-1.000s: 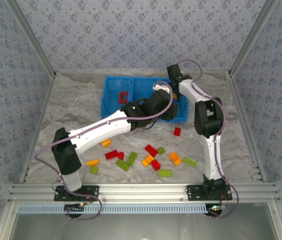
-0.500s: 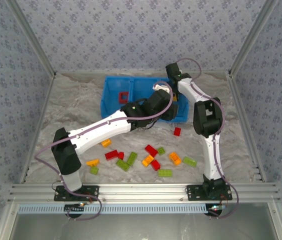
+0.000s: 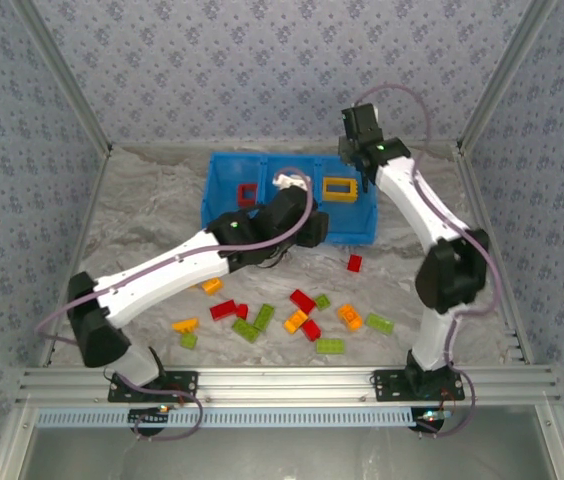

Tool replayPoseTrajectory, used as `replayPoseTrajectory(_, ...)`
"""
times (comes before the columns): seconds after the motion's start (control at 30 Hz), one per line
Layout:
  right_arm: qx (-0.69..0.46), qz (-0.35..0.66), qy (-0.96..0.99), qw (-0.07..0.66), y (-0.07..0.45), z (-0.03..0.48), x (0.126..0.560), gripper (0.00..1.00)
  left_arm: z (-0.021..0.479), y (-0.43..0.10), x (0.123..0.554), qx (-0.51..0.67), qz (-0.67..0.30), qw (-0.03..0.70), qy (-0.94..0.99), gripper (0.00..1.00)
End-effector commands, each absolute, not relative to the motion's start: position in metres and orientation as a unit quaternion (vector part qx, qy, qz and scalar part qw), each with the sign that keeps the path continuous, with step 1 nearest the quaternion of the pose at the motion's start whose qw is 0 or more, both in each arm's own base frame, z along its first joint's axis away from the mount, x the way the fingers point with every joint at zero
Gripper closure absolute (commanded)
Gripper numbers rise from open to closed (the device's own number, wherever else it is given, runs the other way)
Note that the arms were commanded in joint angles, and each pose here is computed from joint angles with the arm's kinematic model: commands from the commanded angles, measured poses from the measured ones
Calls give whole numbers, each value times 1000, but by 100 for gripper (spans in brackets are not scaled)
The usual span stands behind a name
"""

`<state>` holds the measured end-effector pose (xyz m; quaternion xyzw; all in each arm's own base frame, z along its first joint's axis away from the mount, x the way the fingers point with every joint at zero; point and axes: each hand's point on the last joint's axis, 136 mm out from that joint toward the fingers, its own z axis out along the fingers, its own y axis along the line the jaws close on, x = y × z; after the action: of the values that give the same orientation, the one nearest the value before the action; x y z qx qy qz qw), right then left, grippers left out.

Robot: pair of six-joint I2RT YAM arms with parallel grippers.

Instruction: Sort the legos into containers by color

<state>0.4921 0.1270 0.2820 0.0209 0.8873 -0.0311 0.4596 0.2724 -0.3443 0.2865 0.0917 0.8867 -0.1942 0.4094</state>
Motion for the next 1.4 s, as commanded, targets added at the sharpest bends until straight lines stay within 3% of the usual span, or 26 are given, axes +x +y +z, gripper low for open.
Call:
replayPoseTrajectory(0.0, -14, -14, 875, 484, 140, 304, 448, 60, 280, -303, 258, 56, -164, 395, 902, 32)
replayPoseTrajectory(0.2, -67, 31, 877, 474, 168, 293, 346, 58, 249, -254, 225, 24, -151, 347, 925, 32)
replayPoseTrajectory(0.37, -141, 78, 890, 426, 200, 253, 273, 56, 213, -208, 193, -11, -110, 288, 951, 33)
replayPoseTrajectory(0.7, -394, 285, 788, 378, 339, 214, 125, 42, 120, -104, 132, -170, -13, 191, 967, 40)
replayPoseTrajectory(0.9, -411, 313, 775, 364, 378, 201, 107, 40, 85, -76, 111, -195, 50, 156, 967, 32)
replayPoseTrajectory(1.37, -407, 303, 783, 359, 395, 195, 112, 41, 22, -83, 105, -235, -6, 92, 968, 27)
